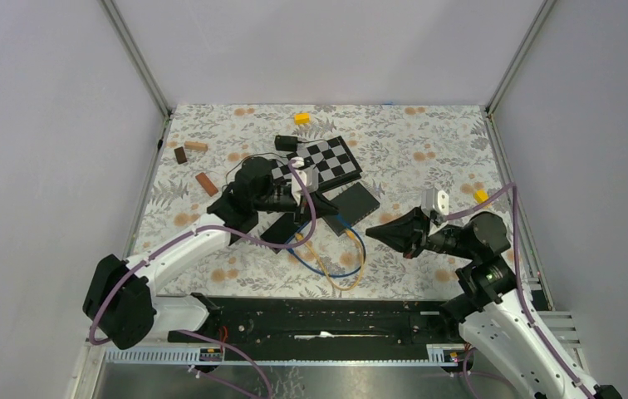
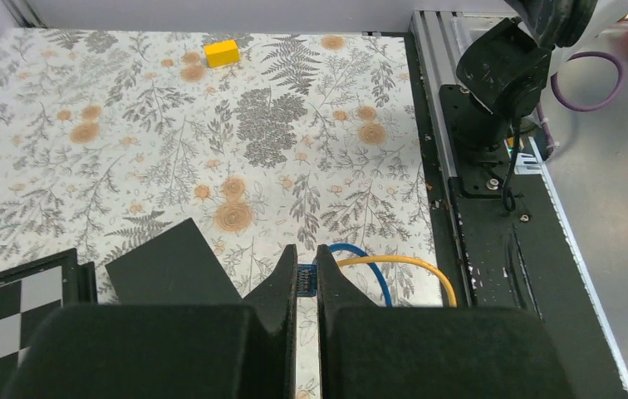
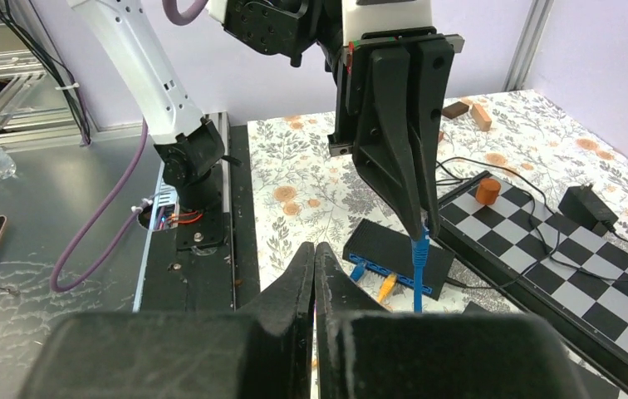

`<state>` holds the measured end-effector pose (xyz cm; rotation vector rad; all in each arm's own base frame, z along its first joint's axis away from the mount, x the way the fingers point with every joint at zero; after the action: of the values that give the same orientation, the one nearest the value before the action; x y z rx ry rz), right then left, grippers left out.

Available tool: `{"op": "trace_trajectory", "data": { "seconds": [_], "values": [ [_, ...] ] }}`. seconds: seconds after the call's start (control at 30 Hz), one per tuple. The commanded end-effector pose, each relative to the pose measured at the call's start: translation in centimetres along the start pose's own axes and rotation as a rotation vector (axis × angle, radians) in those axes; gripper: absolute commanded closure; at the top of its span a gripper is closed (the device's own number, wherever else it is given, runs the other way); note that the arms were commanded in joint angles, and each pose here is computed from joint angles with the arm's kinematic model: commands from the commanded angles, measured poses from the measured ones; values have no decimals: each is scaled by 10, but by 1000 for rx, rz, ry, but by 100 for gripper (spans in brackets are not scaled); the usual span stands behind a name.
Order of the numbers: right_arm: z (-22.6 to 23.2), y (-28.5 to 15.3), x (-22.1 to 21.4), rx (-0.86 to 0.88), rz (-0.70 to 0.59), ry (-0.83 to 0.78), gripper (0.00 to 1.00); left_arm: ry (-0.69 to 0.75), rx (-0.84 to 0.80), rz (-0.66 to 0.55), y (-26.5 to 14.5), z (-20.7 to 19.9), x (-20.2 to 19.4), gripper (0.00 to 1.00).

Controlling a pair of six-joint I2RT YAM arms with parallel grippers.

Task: Insert the plug into the switch port
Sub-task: Pick up the connector from the center of the board.

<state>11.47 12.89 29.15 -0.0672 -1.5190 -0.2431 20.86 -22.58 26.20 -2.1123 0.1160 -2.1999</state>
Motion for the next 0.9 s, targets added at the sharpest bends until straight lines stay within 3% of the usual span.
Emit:
{"op": "trace_trajectory", "data": {
  "seconds": [0.0,0.13,0.37,0.43,0.53,0.57,0.6,0.7,0.87],
  "values": [
    [3,0,9,19,-27,-26,100,-23,14,-16,-1,-1,2,100],
    [-3,2,19,-43,-139,-135,100,-68,26,-29,1,0,0,100],
    [3,7,54,49,-208,-254,100,-90,24,-41,4,1,-2,100],
    [-5,10,68,-40,-259,-266,100,-99,30,-41,4,2,-1,100],
    [-41,13,89,-437,-266,-122,100,-124,66,-33,5,5,-2,100],
    [-56,10,92,-608,-239,-93,26,-158,85,-28,5,6,-2,100],
    [-69,7,90,-766,-218,-11,4,-173,98,-22,5,6,-4,100],
    [-94,0,66,-1113,-146,214,0,-190,115,-21,4,5,-5,100],
    [-115,7,26,-1272,134,385,0,-202,116,-26,4,5,-4,100]
  ]
}}
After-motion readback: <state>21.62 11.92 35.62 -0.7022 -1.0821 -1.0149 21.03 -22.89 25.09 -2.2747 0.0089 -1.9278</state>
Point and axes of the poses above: each gripper's point midway between its finger pads, its own y axis out along the fingers, its own z axis along the line the jaws close on, x = y × z, the point moved 10 cm from there along -y, back along the fingers, and after that the axes turned 1 degree about y, right-handed, at the moved point
